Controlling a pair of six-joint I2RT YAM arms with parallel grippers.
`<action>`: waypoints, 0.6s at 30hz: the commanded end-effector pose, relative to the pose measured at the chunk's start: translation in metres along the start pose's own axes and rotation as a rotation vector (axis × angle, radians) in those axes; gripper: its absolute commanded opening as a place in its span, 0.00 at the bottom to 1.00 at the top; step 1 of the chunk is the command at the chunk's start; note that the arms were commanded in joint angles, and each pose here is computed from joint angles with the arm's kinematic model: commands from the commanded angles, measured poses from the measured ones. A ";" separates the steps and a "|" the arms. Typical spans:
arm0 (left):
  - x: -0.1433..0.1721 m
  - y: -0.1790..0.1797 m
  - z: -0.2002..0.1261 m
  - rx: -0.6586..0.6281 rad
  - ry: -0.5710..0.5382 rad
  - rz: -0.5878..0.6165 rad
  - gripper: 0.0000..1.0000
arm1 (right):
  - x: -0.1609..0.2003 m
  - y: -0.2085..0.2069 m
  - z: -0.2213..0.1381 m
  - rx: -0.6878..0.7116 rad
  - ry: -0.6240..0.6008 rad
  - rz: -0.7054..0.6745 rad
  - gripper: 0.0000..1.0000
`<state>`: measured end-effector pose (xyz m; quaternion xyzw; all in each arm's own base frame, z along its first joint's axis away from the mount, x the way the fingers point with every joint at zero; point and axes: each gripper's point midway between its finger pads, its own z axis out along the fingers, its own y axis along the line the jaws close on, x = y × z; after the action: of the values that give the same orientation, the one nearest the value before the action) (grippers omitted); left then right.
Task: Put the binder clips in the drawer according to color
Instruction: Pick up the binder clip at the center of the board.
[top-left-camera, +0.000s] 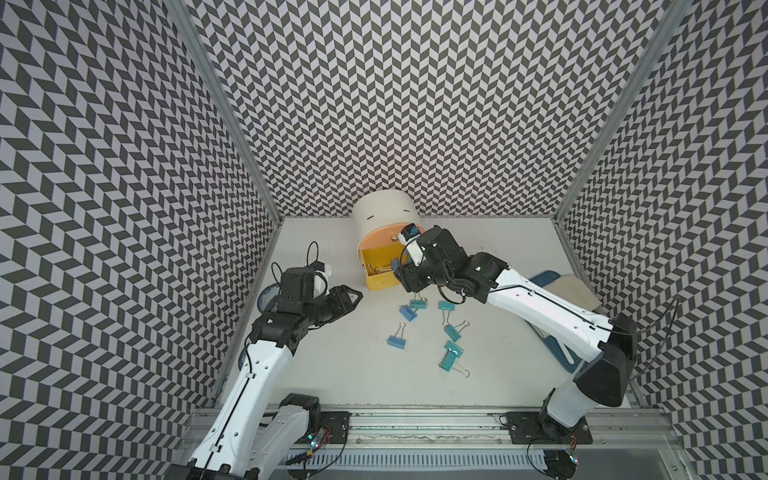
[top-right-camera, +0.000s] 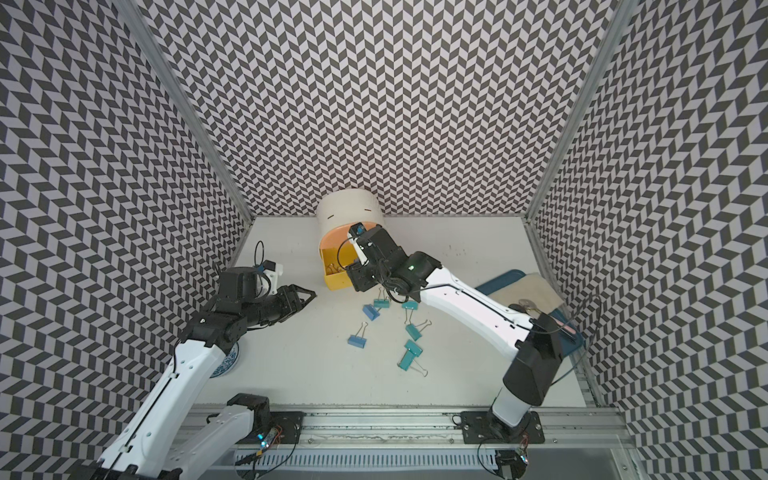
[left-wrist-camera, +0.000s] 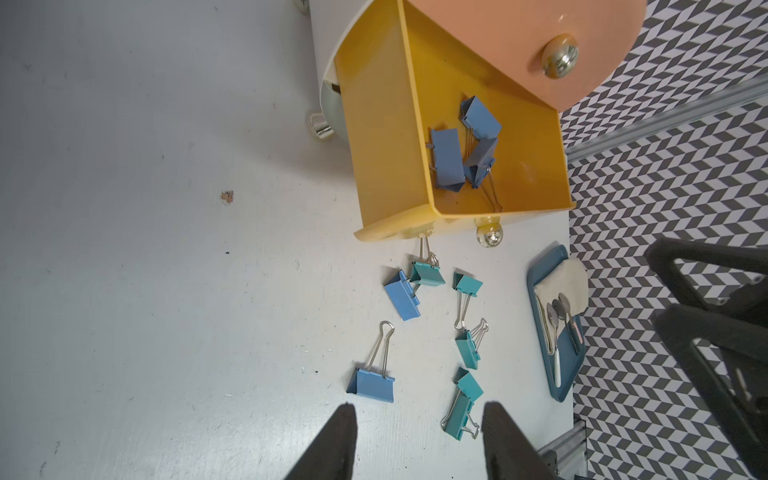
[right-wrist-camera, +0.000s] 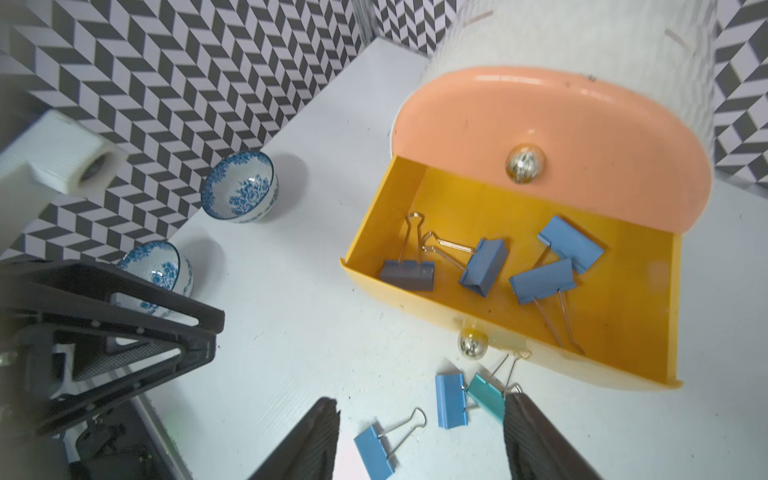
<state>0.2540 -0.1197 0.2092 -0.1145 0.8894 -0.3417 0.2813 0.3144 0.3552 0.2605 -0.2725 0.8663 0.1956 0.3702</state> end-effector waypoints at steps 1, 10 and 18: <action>0.007 0.004 0.001 -0.015 -0.014 0.010 0.53 | -0.005 0.003 -0.014 -0.036 -0.047 0.047 0.66; 0.036 0.017 0.016 -0.027 0.043 0.013 0.53 | 0.043 0.001 -0.012 -0.065 0.058 0.112 0.64; 0.049 0.018 0.026 -0.048 0.076 0.035 0.53 | 0.079 -0.003 -0.013 -0.073 0.099 0.167 0.64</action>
<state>0.2243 -0.1378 0.1593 -0.0971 0.9110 -0.3245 0.2352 0.2635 0.3179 0.1919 -0.2395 0.9063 0.2109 0.2770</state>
